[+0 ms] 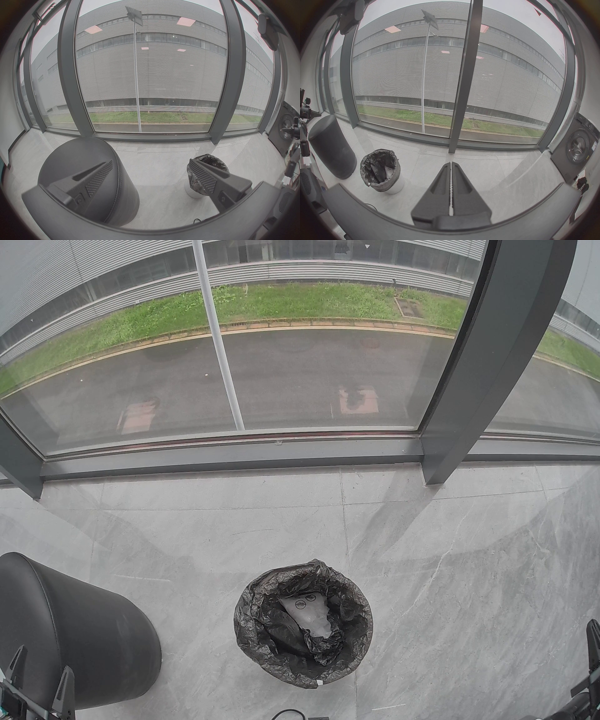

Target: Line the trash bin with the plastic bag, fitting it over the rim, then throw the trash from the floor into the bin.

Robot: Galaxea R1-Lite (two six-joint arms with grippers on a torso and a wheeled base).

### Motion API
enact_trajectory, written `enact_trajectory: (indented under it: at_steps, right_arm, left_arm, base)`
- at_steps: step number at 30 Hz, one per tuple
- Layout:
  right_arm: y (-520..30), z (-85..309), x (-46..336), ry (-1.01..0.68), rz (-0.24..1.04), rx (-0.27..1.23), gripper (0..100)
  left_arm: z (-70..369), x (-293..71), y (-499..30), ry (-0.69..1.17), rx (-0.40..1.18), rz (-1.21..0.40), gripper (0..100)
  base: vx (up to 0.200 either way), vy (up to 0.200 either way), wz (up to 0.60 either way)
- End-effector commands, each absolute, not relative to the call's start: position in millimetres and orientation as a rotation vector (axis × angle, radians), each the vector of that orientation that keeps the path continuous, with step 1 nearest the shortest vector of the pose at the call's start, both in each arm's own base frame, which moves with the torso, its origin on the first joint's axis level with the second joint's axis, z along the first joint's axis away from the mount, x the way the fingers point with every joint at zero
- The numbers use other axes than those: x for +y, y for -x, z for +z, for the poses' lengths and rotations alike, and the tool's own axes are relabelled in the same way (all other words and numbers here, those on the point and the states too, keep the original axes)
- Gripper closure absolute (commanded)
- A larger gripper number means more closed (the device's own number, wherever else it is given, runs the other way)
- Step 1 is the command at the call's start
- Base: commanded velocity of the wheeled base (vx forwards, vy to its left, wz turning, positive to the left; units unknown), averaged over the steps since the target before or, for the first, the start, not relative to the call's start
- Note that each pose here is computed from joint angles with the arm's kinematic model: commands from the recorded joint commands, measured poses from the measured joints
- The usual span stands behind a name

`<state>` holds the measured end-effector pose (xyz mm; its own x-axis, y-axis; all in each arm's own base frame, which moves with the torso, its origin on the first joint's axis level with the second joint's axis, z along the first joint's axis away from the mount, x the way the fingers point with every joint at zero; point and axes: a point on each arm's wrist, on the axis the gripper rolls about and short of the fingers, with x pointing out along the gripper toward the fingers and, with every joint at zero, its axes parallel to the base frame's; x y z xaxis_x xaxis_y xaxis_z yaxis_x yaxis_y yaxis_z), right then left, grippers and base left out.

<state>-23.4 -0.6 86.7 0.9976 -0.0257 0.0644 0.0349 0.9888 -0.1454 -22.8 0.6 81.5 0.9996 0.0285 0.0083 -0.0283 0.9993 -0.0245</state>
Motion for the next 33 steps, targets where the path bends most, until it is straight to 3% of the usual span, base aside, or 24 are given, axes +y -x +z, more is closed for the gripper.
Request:
enact_trajectory:
  at_steps: [1, 8, 11, 33]
  right_arm:
    - [23.0, 81.8, -1.2, 0.121, -0.057, -0.058, 100]
    - [23.0, 81.5, 0.0, 0.074, -0.004, -0.058, 100]
    - [23.0, 75.1, 0.6, 0.050, 0.023, 0.009, 100]
    - [22.8, 76.1, 0.3, 0.000, 0.011, -0.006, 100]
  left_arm:
    - [76.3, 0.7, 22.7, 0.025, -0.006, 0.029, 0]
    - [76.3, 0.7, 22.7, 0.025, -0.006, 0.029, 0]
    - [76.3, 0.7, 22.7, 0.025, -0.006, 0.029, 0]
    - [76.3, 0.7, 22.7, 0.025, -0.006, 0.029, 0]
  base:
    - [0.000, 0.000, 0.00]
    - [0.000, 0.000, 0.00]
    - [0.000, 0.000, 0.00]
    - [0.000, 0.000, 0.00]
